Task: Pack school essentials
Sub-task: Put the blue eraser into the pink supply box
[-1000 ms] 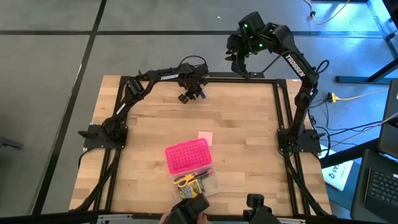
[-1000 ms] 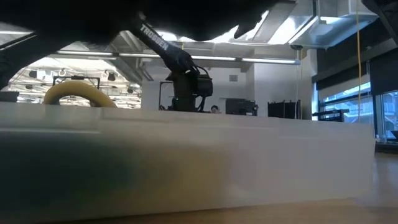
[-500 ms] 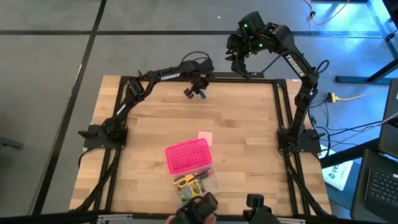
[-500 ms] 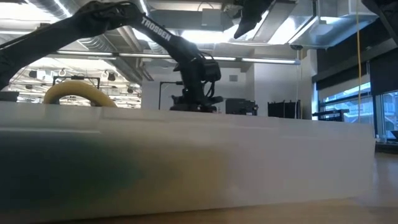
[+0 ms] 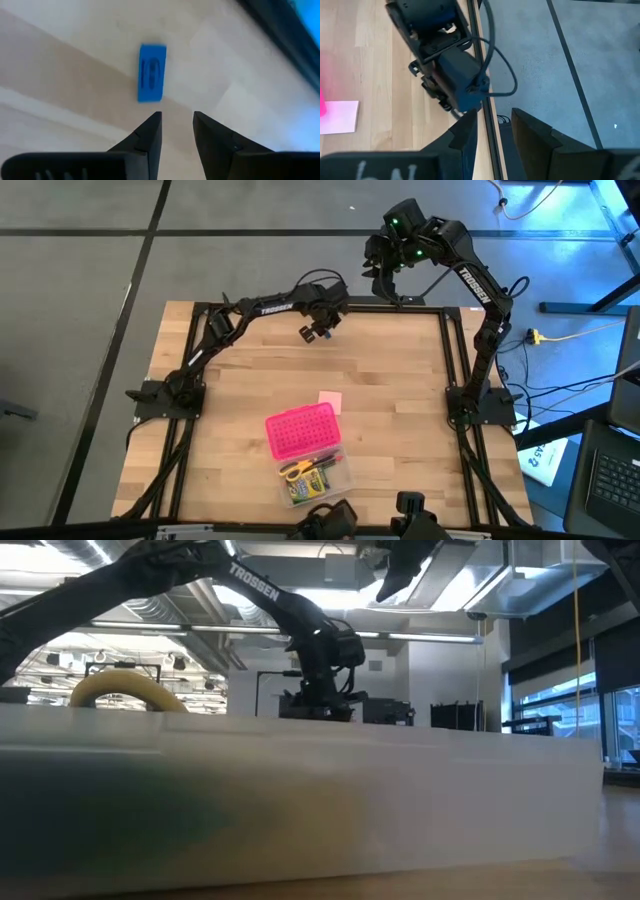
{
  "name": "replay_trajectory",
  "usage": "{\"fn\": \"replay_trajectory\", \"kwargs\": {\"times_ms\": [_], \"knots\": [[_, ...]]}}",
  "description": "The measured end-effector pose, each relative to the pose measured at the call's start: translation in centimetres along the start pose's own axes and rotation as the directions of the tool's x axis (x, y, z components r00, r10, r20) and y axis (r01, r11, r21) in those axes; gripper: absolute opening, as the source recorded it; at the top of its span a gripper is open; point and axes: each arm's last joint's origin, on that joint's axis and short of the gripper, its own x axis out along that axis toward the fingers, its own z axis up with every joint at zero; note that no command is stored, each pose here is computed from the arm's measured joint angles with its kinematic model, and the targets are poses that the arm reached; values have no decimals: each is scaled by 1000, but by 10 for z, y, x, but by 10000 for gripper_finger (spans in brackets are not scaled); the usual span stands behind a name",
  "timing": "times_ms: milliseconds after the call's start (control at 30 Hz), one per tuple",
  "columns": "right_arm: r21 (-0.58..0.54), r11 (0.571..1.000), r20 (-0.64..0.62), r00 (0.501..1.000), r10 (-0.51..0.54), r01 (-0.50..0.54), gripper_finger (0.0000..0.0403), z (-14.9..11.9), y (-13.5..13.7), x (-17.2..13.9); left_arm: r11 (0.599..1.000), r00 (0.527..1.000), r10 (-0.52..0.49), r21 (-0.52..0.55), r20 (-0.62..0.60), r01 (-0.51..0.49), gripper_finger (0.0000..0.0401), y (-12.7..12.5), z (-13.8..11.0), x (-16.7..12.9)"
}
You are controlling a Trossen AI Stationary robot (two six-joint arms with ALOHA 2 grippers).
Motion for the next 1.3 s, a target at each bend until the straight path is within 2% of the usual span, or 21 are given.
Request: {"fn": "replay_trajectory", "kwargs": {"times_ms": [200, 467, 667, 967, 1233, 1300], "knots": [[0, 1000, 0, 1000, 0, 0, 123, 0, 0, 0, 1000, 1000, 6, 23, -17, -6, 106, 2, -12, 0], [0, 1000, 0, 1000, 0, 0, 123, 0, 0, 0, 1000, 999, -20, 23, 32, 19, 106, 0, -12, 0], [0, 1000, 1, 1000, 0, 0, 123, 0, 0, 0, 999, 999, 19, -43, 32, -18, 120, 5, -18, 2], [-1, 1000, 1, 1000, -1, 1, 123, 0, 0, 0, 992, 997, 56, -112, 59, -49, 173, 8, -7, 3], [-1, 1000, 2, 1000, -1, 1, 123, 0, 0, 0, 988, 996, 94, -121, -7, -94, 179, 10, 3, 25], [-1, 1000, 5, 1000, -3, 3, 123, 0, 0, 0, 989, 997, 79, -123, -10, -80, 179, 8, 4, 27]]}}
